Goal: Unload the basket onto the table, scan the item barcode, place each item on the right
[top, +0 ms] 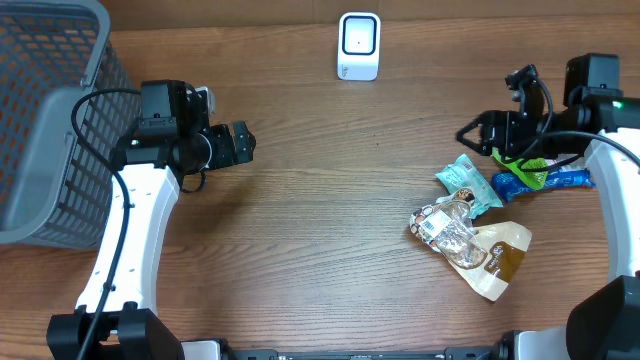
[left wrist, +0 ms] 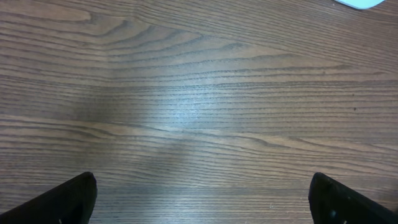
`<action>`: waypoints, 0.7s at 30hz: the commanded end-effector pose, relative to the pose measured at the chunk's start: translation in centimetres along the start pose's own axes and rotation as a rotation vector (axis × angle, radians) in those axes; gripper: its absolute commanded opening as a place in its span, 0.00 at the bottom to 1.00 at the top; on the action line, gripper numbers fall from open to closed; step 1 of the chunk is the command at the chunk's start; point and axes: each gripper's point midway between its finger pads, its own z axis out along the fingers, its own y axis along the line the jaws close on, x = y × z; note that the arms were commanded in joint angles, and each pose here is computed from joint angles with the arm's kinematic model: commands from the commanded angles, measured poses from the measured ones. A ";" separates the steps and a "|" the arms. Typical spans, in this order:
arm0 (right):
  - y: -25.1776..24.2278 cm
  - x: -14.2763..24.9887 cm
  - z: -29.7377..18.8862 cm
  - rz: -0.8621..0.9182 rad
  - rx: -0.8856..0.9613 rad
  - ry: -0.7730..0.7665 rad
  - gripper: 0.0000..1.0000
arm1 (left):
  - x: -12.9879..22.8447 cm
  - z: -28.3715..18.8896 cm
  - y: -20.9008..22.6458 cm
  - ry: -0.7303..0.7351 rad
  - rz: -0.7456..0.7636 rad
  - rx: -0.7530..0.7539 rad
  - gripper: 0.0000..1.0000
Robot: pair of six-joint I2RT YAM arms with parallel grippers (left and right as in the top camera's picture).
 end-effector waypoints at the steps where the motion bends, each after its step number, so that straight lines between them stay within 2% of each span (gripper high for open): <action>1: 3.0 -1.5 -1.0 -0.070 -0.078 -0.056 1.00 | -0.6 -0.4 -0.6 -0.017 0.032 0.015 1.00; 7: 3.6 -2.4 -3.8 -0.096 0.062 -0.128 1.00 | -0.2 -0.5 -1.4 0.003 0.015 0.059 1.00; 9: 3.9 -1.9 -5.1 -0.108 0.107 -0.145 1.00 | -1.4 -1.5 -3.5 -0.046 0.109 0.171 1.00; 11: 4.2 -1.2 -6.1 -0.111 0.142 -0.152 1.00 | -2.2 -3.1 -4.7 -0.087 0.187 0.211 1.00; 17: 5.5 0.0 -8.8 -0.141 0.198 -0.200 1.00 | -2.9 -12.6 -6.1 -0.281 0.348 0.177 1.00; 21: 5.7 0.1 -10.6 -0.167 0.266 -0.253 1.00 | -0.9 -18.5 -6.9 -0.408 0.495 0.157 1.00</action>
